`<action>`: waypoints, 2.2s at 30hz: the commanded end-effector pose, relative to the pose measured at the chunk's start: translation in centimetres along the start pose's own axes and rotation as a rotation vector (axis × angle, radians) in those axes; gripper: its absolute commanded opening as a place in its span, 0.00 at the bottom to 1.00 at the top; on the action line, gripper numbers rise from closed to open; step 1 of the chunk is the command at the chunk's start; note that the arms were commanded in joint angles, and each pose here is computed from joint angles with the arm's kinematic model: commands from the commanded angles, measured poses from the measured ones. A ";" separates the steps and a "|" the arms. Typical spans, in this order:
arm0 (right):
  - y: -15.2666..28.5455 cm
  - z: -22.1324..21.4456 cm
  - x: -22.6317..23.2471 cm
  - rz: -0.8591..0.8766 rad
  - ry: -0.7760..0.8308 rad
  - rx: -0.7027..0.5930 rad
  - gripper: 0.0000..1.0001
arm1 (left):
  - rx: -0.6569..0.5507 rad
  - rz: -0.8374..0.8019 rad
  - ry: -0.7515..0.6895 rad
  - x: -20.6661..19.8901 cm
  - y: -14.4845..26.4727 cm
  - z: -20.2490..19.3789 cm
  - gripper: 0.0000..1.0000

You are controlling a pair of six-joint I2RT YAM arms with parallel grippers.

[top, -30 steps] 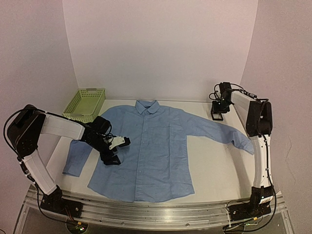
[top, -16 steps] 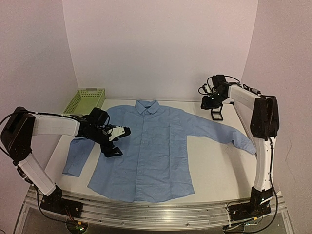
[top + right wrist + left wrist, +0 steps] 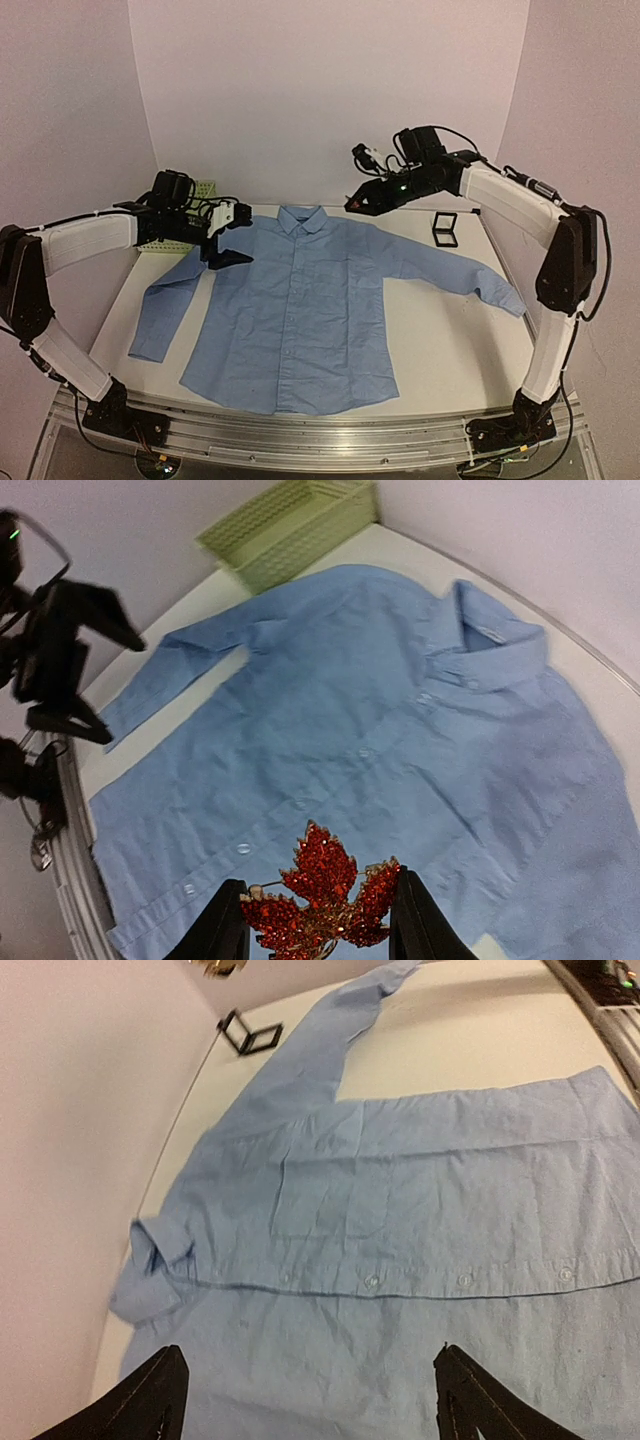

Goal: Pin the brooch onto the clothing

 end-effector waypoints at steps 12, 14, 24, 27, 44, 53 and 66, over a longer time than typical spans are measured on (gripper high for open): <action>-0.9 -2.2 16.5 0.339 0.278 0.022 0.22 | -0.469 -0.126 -0.791 -1.2 3.0 11.5 0.61; -1.2 -2.2 17.1 0.344 0.289 0.022 0.22 | -0.473 -0.144 -0.818 -2.0 2.8 11.4 0.56; -1.7 -2.4 18.8 0.357 0.318 0.021 0.21 | -0.486 -0.163 -0.865 -3.1 1.3 12.4 0.51; -1.5 -2.3 19.1 0.354 0.323 0.016 0.21 | -0.467 -0.167 -0.862 -3.0 0.9 12.2 0.50; -1.9 -2.6 19.0 0.347 0.338 0.018 0.20 | -0.425 -0.148 -0.852 -2.3 0.1 12.5 0.30; -2.2 -2.4 19.0 0.345 0.346 0.012 0.20 | -0.472 -0.129 -0.869 -2.7 0.8 13.2 0.13; -2.8 -2.4 18.8 0.336 0.342 0.018 0.21 | -0.419 -0.141 -0.855 -3.0 0.6 12.3 0.00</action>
Point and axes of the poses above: each gripper's point midway between its finger pads, its own y axis back along the fingers, its own x axis along the line the jaws close on, z = x × y, the point moved 6 cm from there along y, back along the fingers, and after that the axes turned 4 degrees about -y, right-handed, at the moved point
